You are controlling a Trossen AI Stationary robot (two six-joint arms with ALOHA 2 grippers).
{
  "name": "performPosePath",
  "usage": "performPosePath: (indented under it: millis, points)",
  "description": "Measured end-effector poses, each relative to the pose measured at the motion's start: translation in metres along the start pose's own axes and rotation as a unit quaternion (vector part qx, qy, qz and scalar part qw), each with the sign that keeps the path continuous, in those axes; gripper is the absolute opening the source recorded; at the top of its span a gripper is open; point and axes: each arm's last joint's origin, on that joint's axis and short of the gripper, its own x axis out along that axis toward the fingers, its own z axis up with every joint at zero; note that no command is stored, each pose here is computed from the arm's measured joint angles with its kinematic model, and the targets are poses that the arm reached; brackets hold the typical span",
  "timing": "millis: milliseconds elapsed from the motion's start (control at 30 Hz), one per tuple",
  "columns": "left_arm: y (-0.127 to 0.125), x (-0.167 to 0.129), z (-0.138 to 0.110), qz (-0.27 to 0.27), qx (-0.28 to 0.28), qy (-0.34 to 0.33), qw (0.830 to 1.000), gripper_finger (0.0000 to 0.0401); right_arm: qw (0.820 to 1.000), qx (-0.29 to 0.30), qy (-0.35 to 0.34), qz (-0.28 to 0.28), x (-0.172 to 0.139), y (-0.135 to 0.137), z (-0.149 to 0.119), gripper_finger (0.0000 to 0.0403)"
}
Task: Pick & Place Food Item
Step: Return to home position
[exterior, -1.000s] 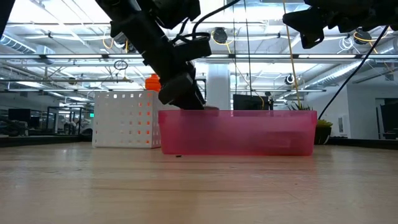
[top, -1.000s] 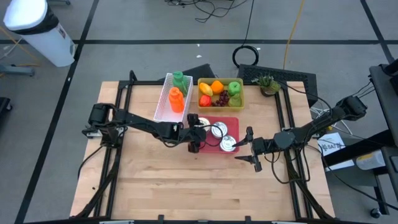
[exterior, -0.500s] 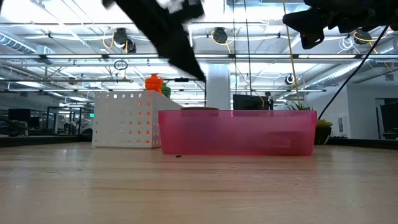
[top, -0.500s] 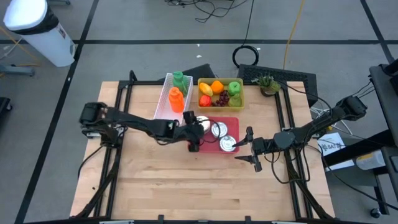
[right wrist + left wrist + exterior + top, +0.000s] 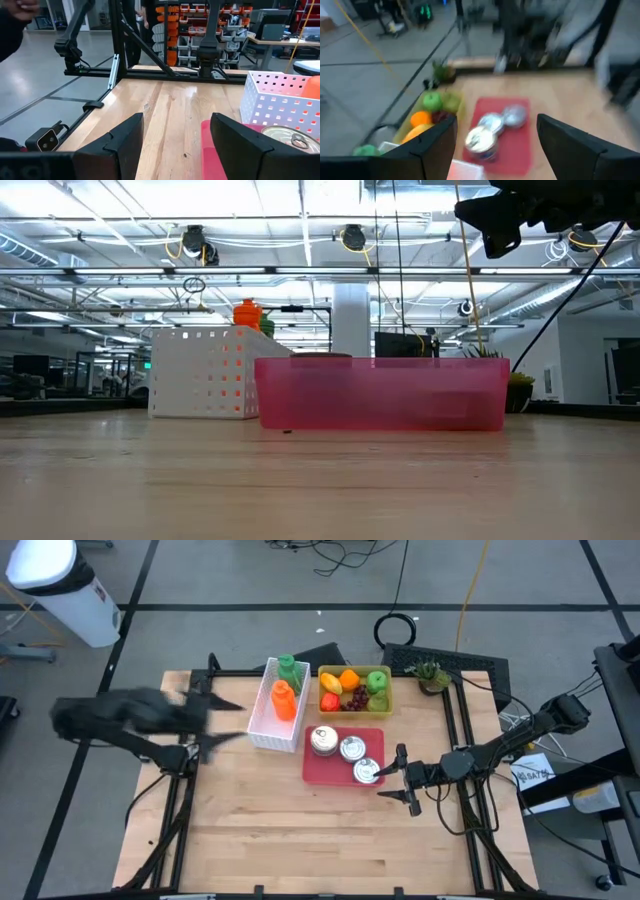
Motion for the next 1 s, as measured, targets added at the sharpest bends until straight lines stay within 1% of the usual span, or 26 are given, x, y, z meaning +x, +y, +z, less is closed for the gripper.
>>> performPosePath:
  millis: [67,100,133,200,233,300,367,400,500,600,667,767,833,900,1000]
  points:
    - [0.009,-0.030,-0.009,-0.018,-0.044,-0.027,0.999,0.0278,1.000,0.000,0.001,0.000,0.000,0.000,0.000,0.0215]
    - [0.013,-0.042,-0.016,-0.025,-0.052,-0.034,0.998,0.0278,1.000,0.000,0.000,0.000,0.000,0.000,0.000,0.0215]
    - [0.015,-0.049,-0.026,-0.031,-0.053,-0.036,0.997,0.0278,1.000,0.000,0.000,-0.001,0.000,0.000,0.000,0.0215]
    - [0.015,-0.052,-0.050,-0.036,-0.056,-0.032,0.997,0.0278,1.000,0.000,0.001,-0.001,0.000,0.000,0.000,0.0215]
    - [0.015,-0.051,-0.062,-0.030,-0.062,-0.036,0.997,0.0278,1.000,0.000,0.001,-0.001,0.000,0.000,0.000,0.0215]
    - [0.014,-0.042,-0.085,0.005,-0.080,-0.066,0.995,0.0278,1.000,0.000,0.000,-0.001,0.000,0.000,0.000,0.0215]
    - [0.011,-0.029,-0.108,0.044,-0.100,-0.095,0.989,0.0278,1.000,0.000,-0.001,-0.001,0.000,0.000,0.000,0.0215]
    - [0.008,-0.021,-0.121,0.051,-0.105,-0.098,0.988,0.0278,1.000,0.000,-0.001,-0.001,0.000,0.000,0.000,0.0215]
    - [-0.001,0.004,-0.155,0.038,-0.098,-0.095,0.990,0.0278,1.000,0.001,-0.003,-0.001,0.000,0.000,0.001,0.0215]
    - [-0.010,0.020,-0.183,-0.006,-0.073,-0.087,0.994,0.0278,1.000,0.004,-0.015,-0.001,-0.003,-0.001,0.005,0.0215]
    - [-0.013,0.026,-0.196,-0.016,-0.076,-0.091,0.993,0.0278,1.000,0.004,-0.025,-0.003,-0.008,-0.002,0.010,0.0215]
    - [-0.015,0.030,-0.209,-0.020,-0.089,-0.106,0.990,0.0278,0.999,-0.001,-0.042,-0.007,-0.016,-0.004,0.017,0.0215]
    - [-0.016,0.031,-0.216,-0.039,-0.089,-0.119,0.988,0.0278,0.999,-0.004,-0.042,-0.019,-0.023,-0.007,0.020,0.0215]
    - [-0.018,0.033,-0.225,-0.054,-0.085,-0.114,0.988,0.0278,0.999,-0.014,-0.026,-0.037,-0.031,-0.010,0.020,0.0215]
    - [-0.018,0.033,-0.231,-0.054,-0.090,-0.122,0.987,0.0278,0.998,-0.036,0.025,-0.053,-0.043,-0.014,0.012,0.0215]
